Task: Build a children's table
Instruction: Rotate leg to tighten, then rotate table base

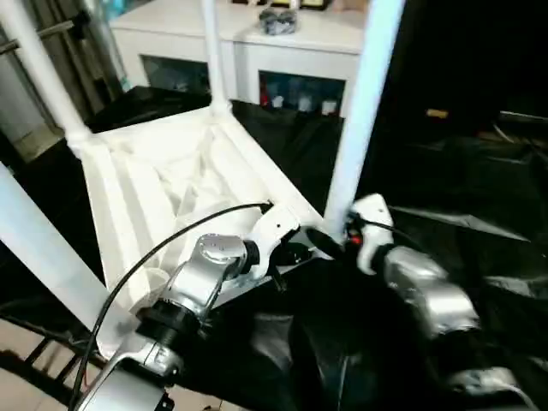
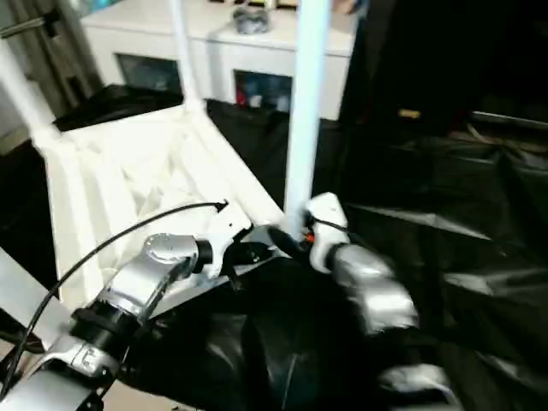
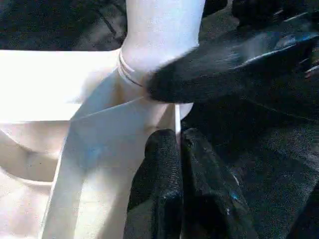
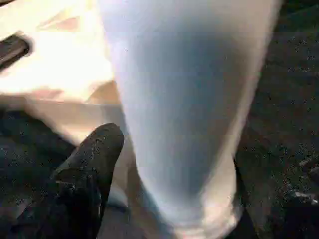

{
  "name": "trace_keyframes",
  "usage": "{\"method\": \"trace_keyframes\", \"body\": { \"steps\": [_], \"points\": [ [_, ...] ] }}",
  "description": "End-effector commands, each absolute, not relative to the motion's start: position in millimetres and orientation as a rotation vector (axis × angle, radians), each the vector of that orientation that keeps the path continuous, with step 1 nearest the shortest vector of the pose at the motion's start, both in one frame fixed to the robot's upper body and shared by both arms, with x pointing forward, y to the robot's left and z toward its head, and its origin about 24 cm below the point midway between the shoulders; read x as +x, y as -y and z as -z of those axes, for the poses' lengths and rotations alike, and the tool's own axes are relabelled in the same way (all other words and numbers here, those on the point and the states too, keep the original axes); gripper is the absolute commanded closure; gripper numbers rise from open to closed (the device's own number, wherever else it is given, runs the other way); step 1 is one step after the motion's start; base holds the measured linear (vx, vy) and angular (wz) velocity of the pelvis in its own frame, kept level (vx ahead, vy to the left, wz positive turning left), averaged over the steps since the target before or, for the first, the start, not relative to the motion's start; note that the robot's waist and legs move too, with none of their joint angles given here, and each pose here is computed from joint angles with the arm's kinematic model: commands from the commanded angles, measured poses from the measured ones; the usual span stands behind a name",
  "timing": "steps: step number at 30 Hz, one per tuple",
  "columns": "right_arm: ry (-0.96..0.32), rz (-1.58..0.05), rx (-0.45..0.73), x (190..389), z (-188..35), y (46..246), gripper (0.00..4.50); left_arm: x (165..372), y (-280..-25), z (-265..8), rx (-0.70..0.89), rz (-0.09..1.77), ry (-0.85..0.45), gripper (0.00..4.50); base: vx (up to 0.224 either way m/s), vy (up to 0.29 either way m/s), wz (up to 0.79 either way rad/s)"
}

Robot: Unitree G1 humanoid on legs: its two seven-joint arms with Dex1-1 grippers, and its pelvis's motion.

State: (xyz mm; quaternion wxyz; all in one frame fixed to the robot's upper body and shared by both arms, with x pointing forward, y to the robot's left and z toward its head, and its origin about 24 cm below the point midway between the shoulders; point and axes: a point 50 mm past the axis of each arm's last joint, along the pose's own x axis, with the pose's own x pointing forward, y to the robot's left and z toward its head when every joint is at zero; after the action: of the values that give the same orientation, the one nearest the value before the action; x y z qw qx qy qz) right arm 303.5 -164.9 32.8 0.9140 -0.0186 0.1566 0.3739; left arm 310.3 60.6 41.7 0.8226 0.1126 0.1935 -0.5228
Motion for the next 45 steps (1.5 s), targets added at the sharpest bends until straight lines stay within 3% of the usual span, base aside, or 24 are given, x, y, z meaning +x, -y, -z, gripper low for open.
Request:
{"method": "trace_keyframes", "body": {
  "steps": [1, 4, 8, 10, 19, 25, 31, 41, 45],
  "points": [
    [-0.316, -0.875, -0.032, 294.3, -44.0, 181.8, 0.88, 308.7, -61.7, -42.2, 0.227, 1.117, -0.383, 4.5, 0.0, 0.0, 0.0],
    [-0.326, -0.92, -0.042, 285.7, -56.9, 207.5, 0.88, 306.4, -62.4, -42.5, 0.233, 1.143, -0.374, 4.5, 0.0, 0.0, 0.0],
    [-0.354, -0.969, -0.037, 276.1, -61.5, 217.0, 0.88, 302.2, -62.9, -43.2, 0.238, 1.171, -0.346, 4.5, 0.0, 0.0, 0.0],
    [-0.361, -0.993, -0.027, 272.7, -62.0, 215.8, 0.83, 300.4, -62.6, -44.5, 0.234, 1.18, -0.327, 4.05, 0.0, 0.0, 0.0],
    [-0.349, -1.138, 0.04, 268.7, -50.9, 162.5, 0.83, 278.7, -66.4, -74.3, 0.069, 1.01, -0.173, 3.48, 0.0, 0.0, 0.0],
    [-0.327, -1.125, 0.031, 278.5, -51.0, 149.7, 0.83, 248.6, -71.2, -83.7, 0.022, 1.009, -0.139, 3.06, 0.0, 0.0, 0.0],
    [-0.33, -0.825, -0.005, 316.0, -41.9, 145.0, 0.83, 197.9, -76.6, -84.0, -0.071, 0.98, -0.148, 2.6, 0.0, 0.0, 0.0],
    [-0.362, -0.516, -0.052, 346.8, -33.6, 142.4, 0.83, 160.3, -102.1, -83.0, -0.108, 1.042, -0.255, 1.87, 0.0, 0.0, 0.0],
    [-0.362, -0.403, -0.058, 356.7, -32.5, 149.2, 0.83, 143.5, -127.9, -82.5, -0.054, 1.087, -0.354, 1.53, 0.0, 0.0, 0.0]
  ]
}}
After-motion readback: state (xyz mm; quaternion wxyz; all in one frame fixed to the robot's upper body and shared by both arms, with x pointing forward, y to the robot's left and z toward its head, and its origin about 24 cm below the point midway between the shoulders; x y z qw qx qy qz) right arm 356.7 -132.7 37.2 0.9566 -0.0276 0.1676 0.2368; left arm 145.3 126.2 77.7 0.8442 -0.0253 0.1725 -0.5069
